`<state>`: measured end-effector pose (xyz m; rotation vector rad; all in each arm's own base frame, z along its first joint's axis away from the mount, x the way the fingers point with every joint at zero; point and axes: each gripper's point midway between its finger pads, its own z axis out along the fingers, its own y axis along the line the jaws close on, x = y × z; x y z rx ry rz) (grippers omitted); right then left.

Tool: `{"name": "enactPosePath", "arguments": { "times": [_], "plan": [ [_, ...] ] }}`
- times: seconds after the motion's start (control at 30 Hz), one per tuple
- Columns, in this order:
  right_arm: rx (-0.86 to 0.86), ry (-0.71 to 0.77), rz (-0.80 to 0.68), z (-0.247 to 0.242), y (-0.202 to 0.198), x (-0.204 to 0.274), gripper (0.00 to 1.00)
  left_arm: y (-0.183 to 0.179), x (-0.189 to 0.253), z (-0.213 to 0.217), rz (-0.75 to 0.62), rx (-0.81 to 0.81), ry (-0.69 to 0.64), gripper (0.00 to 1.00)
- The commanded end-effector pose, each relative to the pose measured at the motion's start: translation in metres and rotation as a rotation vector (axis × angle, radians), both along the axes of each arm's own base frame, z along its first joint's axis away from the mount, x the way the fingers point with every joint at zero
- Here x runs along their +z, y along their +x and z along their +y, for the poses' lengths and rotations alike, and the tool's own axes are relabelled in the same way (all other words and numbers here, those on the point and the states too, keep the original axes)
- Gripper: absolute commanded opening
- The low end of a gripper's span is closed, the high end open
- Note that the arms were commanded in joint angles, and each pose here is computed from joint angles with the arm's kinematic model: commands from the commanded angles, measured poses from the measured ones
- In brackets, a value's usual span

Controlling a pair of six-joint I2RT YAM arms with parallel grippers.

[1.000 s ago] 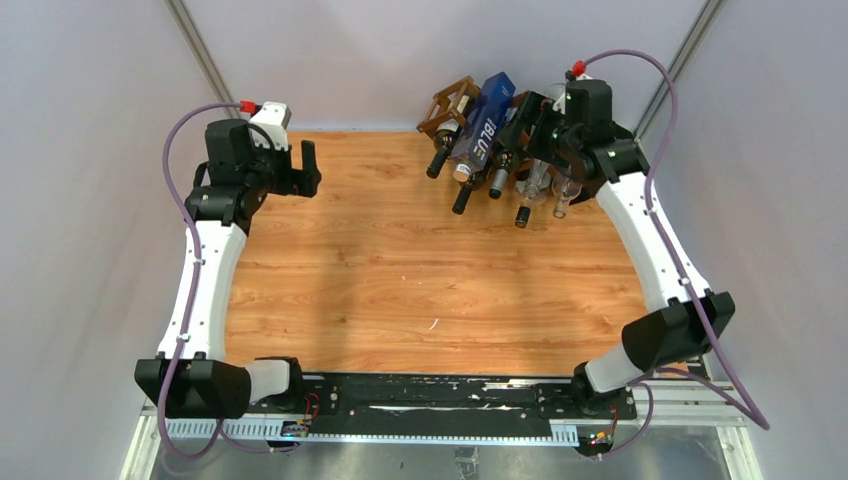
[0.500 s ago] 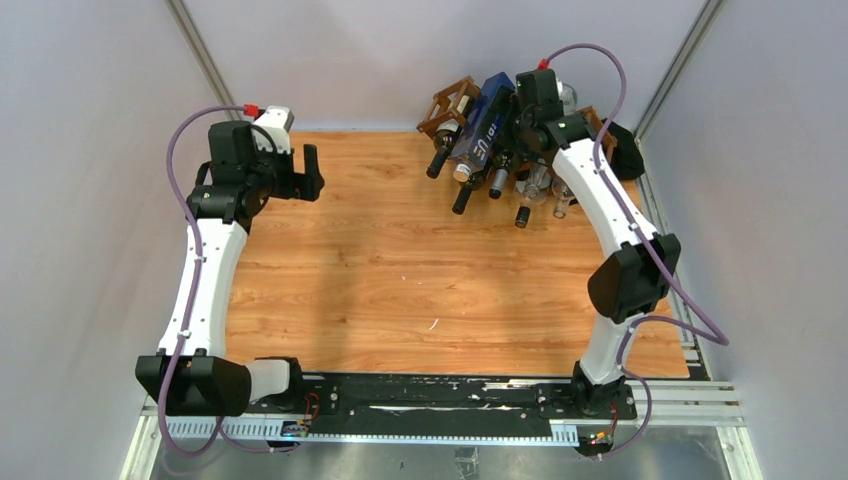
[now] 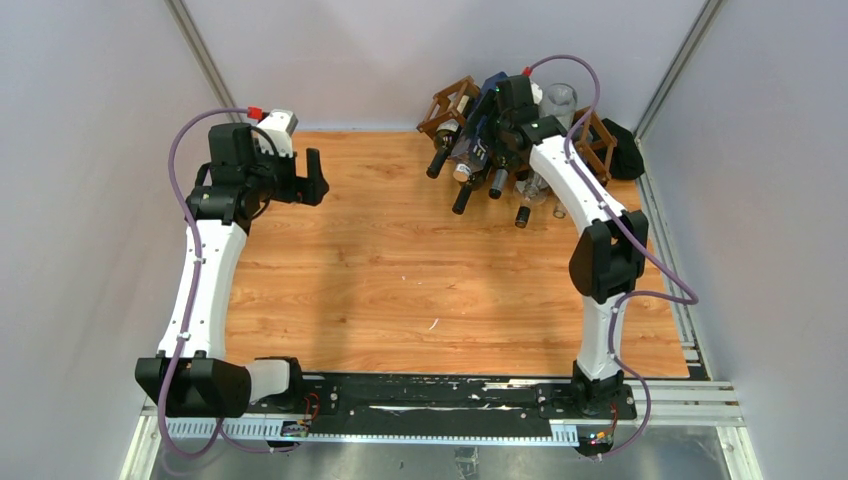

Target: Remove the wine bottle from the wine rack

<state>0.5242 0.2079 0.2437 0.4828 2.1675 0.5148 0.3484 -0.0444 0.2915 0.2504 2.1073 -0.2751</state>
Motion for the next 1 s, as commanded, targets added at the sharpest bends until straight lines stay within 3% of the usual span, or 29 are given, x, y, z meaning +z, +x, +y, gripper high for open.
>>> {"name": "enactPosePath", "arguments": {
  "times": [0.0,0.17,0.4,0.57,0.67,0.97],
  "plan": [
    [-0.024,-0.016,0.033,0.004,0.005,-0.017,0.8,-0.009,0.005,-0.003,-0.006,-0.026,-0.006,1.0],
    [-0.03,-0.038,0.026,0.016,0.008,-0.022,0.7,-0.01,0.002,-0.006,0.006,-0.04,-0.022,1.0],
    [-0.057,-0.059,0.007,0.019,0.008,-0.022,0.49,-0.014,0.0,-0.011,0.015,-0.075,-0.024,1.0],
    [-0.046,-0.081,-0.022,0.014,0.004,-0.008,0.24,-0.016,-0.001,-0.021,0.018,-0.135,-0.048,1.0],
    [-0.022,-0.092,-0.05,0.011,-0.006,0.006,0.01,-0.016,0.001,-0.03,0.015,-0.185,-0.058,1.0],
    [0.166,-0.023,-0.187,0.02,-0.054,0.075,0.0,-0.018,0.01,-0.072,-0.032,-0.373,0.037,1.0]
  ]
}}
